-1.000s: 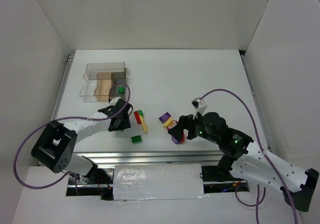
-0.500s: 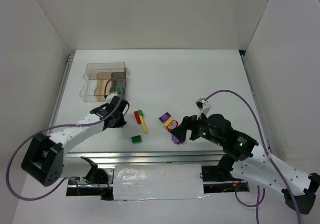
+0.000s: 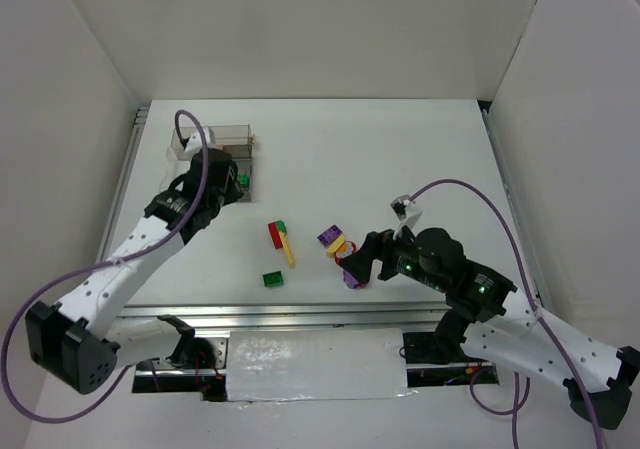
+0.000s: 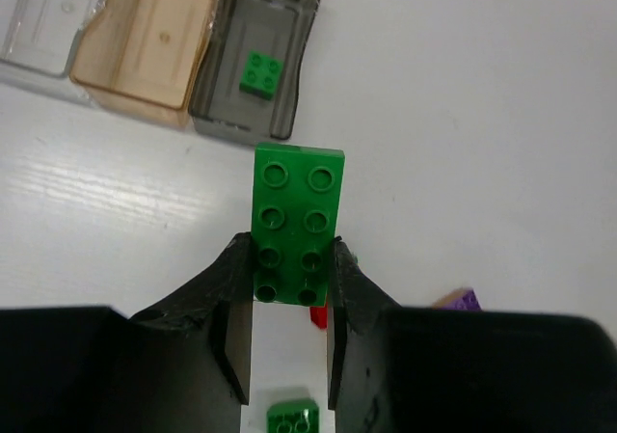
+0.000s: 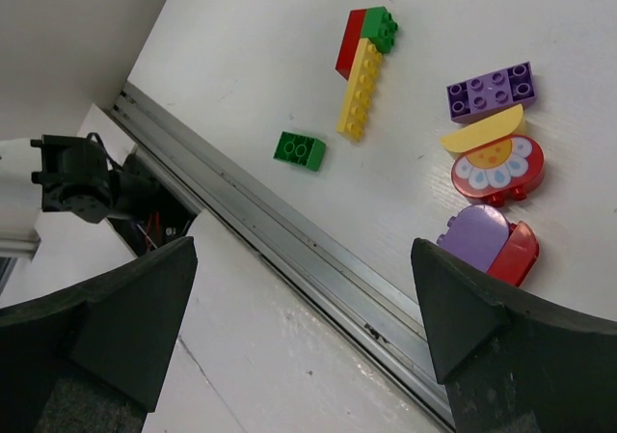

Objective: Sort the legos into containers by color

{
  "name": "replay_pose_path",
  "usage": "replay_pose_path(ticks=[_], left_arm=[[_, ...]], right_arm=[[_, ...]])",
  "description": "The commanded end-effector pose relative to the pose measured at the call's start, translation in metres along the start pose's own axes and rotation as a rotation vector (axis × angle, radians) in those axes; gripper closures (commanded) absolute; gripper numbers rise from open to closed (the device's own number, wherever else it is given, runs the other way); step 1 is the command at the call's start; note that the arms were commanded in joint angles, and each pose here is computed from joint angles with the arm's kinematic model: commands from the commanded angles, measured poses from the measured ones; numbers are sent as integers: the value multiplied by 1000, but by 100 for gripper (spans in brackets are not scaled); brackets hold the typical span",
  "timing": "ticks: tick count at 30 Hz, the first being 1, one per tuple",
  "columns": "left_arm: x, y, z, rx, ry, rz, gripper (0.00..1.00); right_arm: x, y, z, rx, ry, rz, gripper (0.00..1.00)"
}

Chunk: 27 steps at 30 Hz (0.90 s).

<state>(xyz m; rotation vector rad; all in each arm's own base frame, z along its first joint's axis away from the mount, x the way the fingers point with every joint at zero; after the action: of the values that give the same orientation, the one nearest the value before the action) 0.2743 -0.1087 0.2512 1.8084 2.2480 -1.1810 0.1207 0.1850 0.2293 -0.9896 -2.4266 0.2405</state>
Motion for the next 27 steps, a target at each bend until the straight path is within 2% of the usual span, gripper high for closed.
replay_pose_path(ticks=[1,5,7,9,10,15,16,19,23,25,27], left_arm=[[-5,34,-23,-47,17,-39,95],[-11,89,-44,-59,15,-70,99],[-14,103,-49,-64,38,-74,96],[-14,123,-55,-59,59,-81,86],[-12,129,-56,-57,62,-89,78],[1,165,-46,0,61,-117,56],[2,169,-44,11,61,-120,43],[9,180,-36,38,60,-166,18],[9,170,-38,42,45,-177,3],[5,154,-35,46,51,-157,1],[-12,121,-18,51,101,-109,1]], right_arm=[[7,7,-9,-20,-8,-28,0],[8,7,-11,-14,-13,-22,0],[7,7,-9,-12,-13,-23,0],[8,5,-9,-15,-11,-31,0],[7,6,-7,-9,-11,-29,0],[6,9,-4,-1,-9,-25,0],[9,10,-3,6,-10,-48,1],[11,12,-3,24,-18,-57,0],[10,13,-3,36,-22,-54,0],[10,13,-2,34,-21,-53,0],[10,12,-3,29,-22,-53,0]])
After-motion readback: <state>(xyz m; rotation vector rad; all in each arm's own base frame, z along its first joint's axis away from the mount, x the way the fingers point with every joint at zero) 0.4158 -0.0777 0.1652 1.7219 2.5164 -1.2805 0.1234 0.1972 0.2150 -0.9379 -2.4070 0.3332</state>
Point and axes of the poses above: each gripper's point midway between its finger pads, its own y axis out along the fingers, its own x axis along the line the jaws close on, z = x × y, the point moved 5 cm from there along -y, back along the fingers, and after that the axes turned 11 degrees about -y, right-handed, at the moved point
